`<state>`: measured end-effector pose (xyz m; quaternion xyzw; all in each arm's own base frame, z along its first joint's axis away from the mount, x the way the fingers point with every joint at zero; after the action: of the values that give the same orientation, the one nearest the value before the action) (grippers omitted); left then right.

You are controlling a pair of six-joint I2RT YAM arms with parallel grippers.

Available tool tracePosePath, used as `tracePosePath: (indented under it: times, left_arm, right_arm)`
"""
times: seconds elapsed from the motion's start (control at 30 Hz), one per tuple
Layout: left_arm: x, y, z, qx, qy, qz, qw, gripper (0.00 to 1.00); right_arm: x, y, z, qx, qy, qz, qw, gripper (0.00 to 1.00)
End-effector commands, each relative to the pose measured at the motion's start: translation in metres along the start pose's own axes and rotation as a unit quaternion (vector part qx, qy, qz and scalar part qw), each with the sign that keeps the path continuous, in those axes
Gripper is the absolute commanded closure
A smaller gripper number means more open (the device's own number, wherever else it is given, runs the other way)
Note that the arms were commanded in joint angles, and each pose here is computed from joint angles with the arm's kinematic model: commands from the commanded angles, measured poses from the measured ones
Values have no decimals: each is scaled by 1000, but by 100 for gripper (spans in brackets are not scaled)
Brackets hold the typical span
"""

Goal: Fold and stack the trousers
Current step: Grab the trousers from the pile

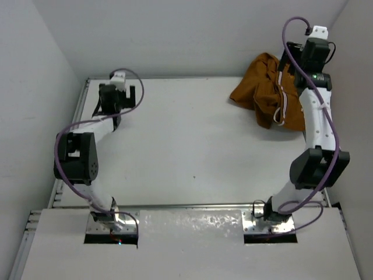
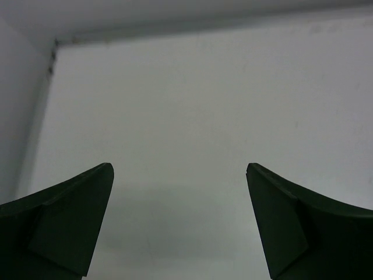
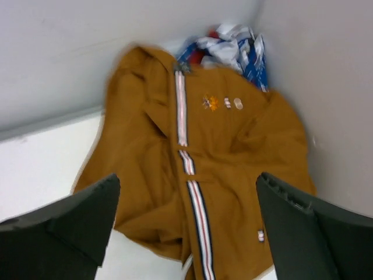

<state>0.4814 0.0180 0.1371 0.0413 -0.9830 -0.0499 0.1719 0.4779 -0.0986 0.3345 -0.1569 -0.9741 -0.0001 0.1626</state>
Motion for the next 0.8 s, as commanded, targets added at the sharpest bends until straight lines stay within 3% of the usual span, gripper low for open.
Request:
tracePosePath:
  times: [0.0, 0.03, 0.1, 0.27, 0.37, 0.4, 0.53, 0.77]
  left_arm:
    - [17, -1, -65, -69, 55, 42, 995, 4]
    - [25, -2, -80, -69, 48, 48, 995, 4]
    - [36, -9, -83, -63, 64, 76, 993, 5]
    - [57, -10, -65, -43, 101, 78, 991, 6]
    - [72, -5, -59, -56, 107, 73, 990, 6]
    - [78, -3, -59, -64, 102, 72, 990, 6]
    - [88, 7, -64, -80, 102, 50, 990, 6]
    - [91, 3, -74, -66, 94, 60, 992, 6]
  right_arm:
    - [-27, -19, 52, 16, 150, 70, 986, 5]
    - [-46, -18, 85, 29, 206, 70, 976, 4]
    - [-59, -12, 93, 32, 231, 56, 971, 4]
    - [-86, 6, 164, 52, 306, 6, 951, 7]
    - [-81, -4, 178, 80, 331, 22, 940, 32]
    - [-79, -11, 178, 91, 330, 38, 939, 53]
    - [-71, -19, 145, 93, 286, 59, 952, 100]
    - [-42, -10, 39, 42, 144, 30, 988, 100]
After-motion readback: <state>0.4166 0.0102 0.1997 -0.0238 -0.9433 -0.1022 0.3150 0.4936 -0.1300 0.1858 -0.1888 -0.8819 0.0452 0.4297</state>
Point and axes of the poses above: each gripper's point midway between its finger pads, its own x axis back along the fingers, its own y axis along the line the jaws close on, z = x × y, the point moved 1 cm from there along x, back along the fingers, and after that the axes turned 1 degree about x, right-handed, at the moved point
